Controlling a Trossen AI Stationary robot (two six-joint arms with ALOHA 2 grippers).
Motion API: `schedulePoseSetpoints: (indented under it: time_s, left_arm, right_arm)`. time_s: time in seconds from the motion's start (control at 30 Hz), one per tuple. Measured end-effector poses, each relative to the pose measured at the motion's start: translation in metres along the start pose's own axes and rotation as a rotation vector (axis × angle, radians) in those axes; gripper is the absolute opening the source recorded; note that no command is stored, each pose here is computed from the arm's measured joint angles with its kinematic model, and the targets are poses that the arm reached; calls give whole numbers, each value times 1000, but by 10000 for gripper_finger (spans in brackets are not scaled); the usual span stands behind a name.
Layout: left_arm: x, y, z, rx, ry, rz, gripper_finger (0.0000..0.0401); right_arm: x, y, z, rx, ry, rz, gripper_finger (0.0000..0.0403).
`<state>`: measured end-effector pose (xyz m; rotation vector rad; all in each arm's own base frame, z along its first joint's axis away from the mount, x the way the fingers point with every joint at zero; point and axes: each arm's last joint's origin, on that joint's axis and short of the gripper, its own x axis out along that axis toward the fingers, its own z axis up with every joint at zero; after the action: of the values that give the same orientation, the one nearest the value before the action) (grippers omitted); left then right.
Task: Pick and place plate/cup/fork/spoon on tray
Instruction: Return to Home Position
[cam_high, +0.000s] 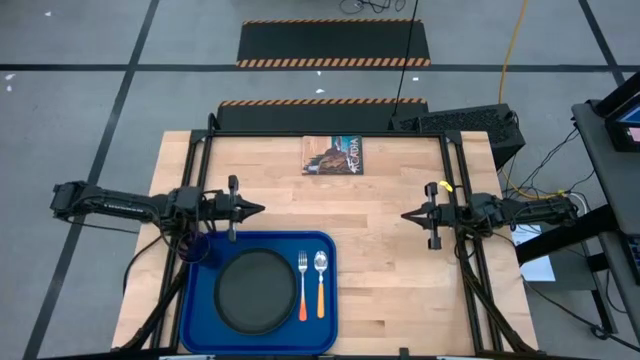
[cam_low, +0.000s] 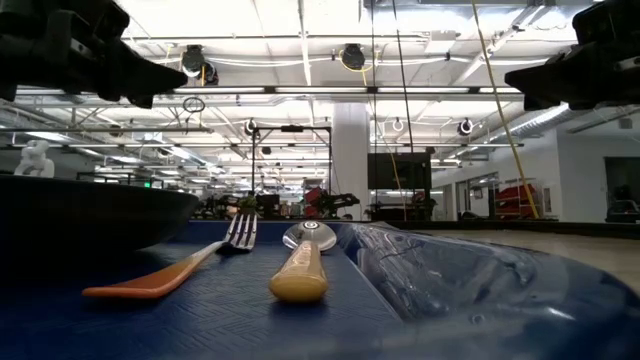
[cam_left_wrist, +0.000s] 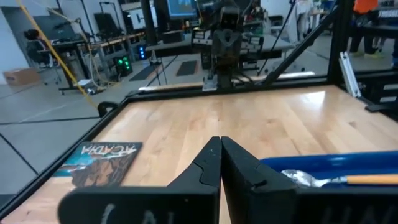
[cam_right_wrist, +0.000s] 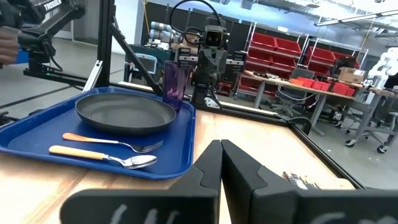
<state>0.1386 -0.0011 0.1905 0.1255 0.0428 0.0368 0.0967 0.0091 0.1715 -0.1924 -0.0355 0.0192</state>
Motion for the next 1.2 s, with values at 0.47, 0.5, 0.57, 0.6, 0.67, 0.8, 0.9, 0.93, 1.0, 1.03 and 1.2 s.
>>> schedulePoseSetpoints:
  time_s: [0.47, 0.5, 0.57, 0.6, 0.67, 0.8, 0.9, 0.93, 1.0, 1.03, 1.2]
  left_arm:
    - [-6, -3, -31, -21, 64, -33, 3]
    - [-7, -4, -35, -28, 76, -34, 3]
    - [-7, -4, -36, -43, 94, -34, 3]
    - [-7, -4, -35, -50, 88, -34, 4]
    - [-7, -4, -34, -52, 73, -41, 4]
    - [-9, -5, -30, -24, 34, -52, 2]
    - [-12, -5, -26, -12, 3, -59, 4]
    - [-14, -6, -25, -5, -12, -66, 3]
    - [-17, -6, -23, 2, -26, -79, 2]
    - [-19, -6, -23, 1, -25, -79, 2]
    - [-29, -4, -22, -7, -50, -67, 4]
  right_arm:
    - [0, 0, 0, 1, -5, -3, 0]
    - [0, 0, 1, 1, -5, -3, 0]
    - [0, 0, 1, 1, -6, -3, 0]
    - [0, 0, 1, 1, -6, -3, 0]
    - [0, 0, 1, 1, -6, -4, 0]
    - [0, 0, 1, 1, -7, -4, 0]
    - [0, 0, 1, 1, -7, -4, 0]
    - [0, 0, 1, 1, -7, -4, 0]
    - [0, 0, 1, 1, -7, -4, 0]
    - [0, 0, 1, 1, -7, -4, 0]
    - [0, 0, 1, 2, -7, -4, 0]
